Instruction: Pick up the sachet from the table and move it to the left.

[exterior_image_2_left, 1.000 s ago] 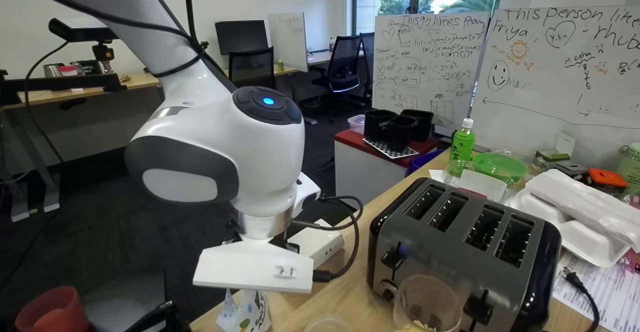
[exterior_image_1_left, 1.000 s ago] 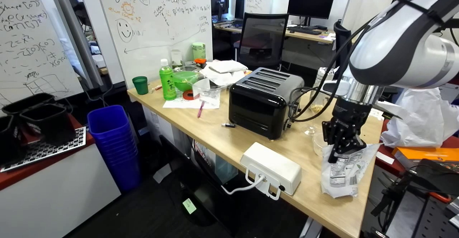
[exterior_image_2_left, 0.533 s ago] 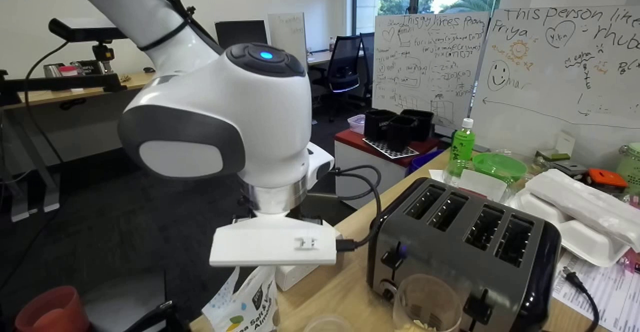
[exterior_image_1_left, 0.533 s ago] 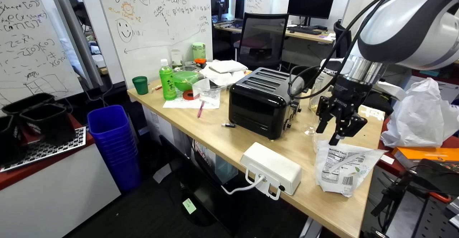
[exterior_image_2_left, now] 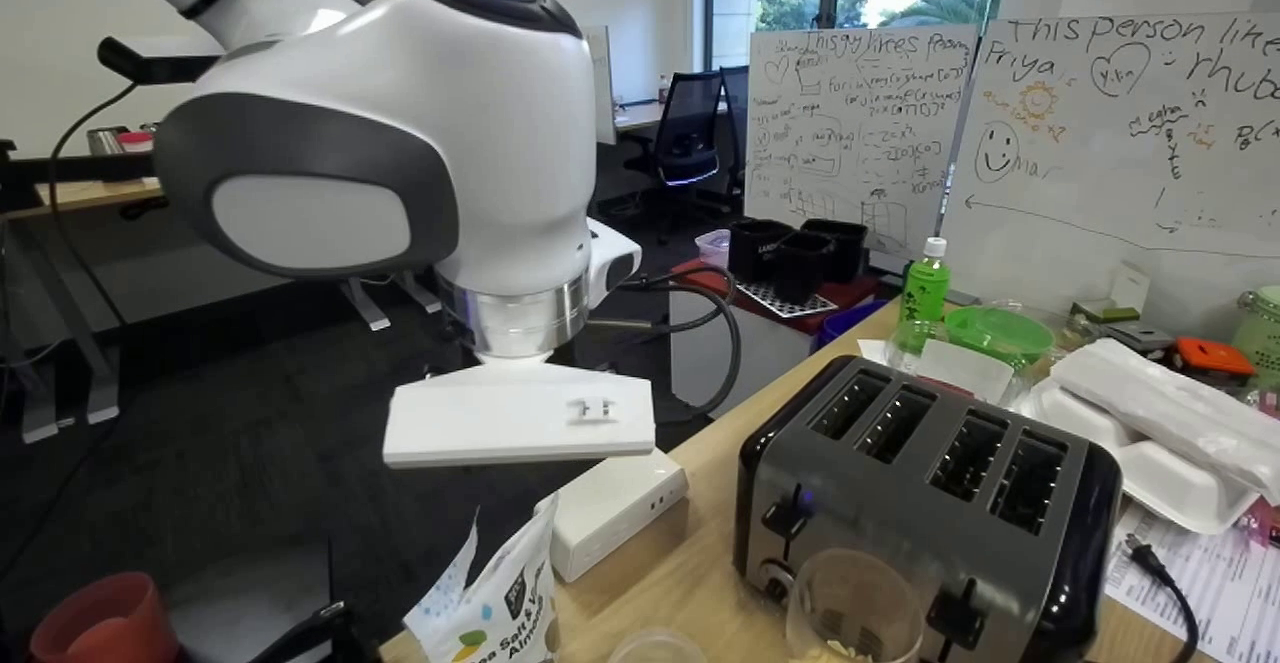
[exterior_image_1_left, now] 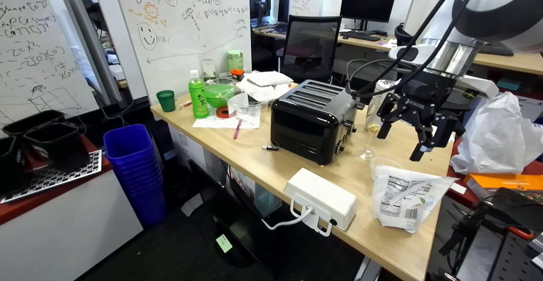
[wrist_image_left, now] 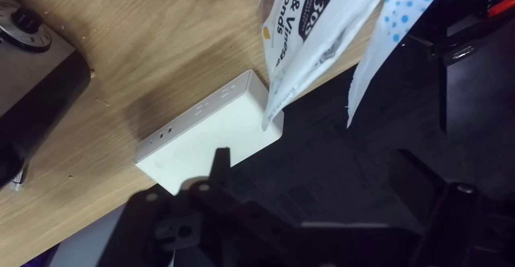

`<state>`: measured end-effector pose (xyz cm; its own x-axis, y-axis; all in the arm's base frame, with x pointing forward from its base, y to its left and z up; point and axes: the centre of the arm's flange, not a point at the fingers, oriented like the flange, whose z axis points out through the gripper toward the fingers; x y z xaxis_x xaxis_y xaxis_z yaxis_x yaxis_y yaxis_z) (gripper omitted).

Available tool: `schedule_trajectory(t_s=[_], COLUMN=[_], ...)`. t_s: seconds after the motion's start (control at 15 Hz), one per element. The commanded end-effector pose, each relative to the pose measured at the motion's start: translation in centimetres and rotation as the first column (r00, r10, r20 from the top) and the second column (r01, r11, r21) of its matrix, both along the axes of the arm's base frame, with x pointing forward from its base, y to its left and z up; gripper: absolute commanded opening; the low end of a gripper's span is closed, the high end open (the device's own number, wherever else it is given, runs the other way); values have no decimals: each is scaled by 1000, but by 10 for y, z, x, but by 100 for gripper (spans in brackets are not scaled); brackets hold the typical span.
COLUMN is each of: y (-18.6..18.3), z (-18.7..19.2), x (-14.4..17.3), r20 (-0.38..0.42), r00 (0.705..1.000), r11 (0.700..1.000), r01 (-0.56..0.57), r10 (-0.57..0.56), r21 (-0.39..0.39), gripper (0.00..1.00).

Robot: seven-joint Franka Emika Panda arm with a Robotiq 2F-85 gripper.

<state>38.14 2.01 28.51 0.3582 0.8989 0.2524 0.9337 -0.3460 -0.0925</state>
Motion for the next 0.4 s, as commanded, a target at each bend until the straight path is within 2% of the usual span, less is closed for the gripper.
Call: schedule_trajectory(t_s=[0.0,0.33], y=[0,0], z=[-2,-5], x=[0,0], r20=[-4,-11], r00=[1000,1000], r11=[1000,1000], r01=[1,1], r10=[-1,-1], r21=[-1,-1], gripper=[100,100])
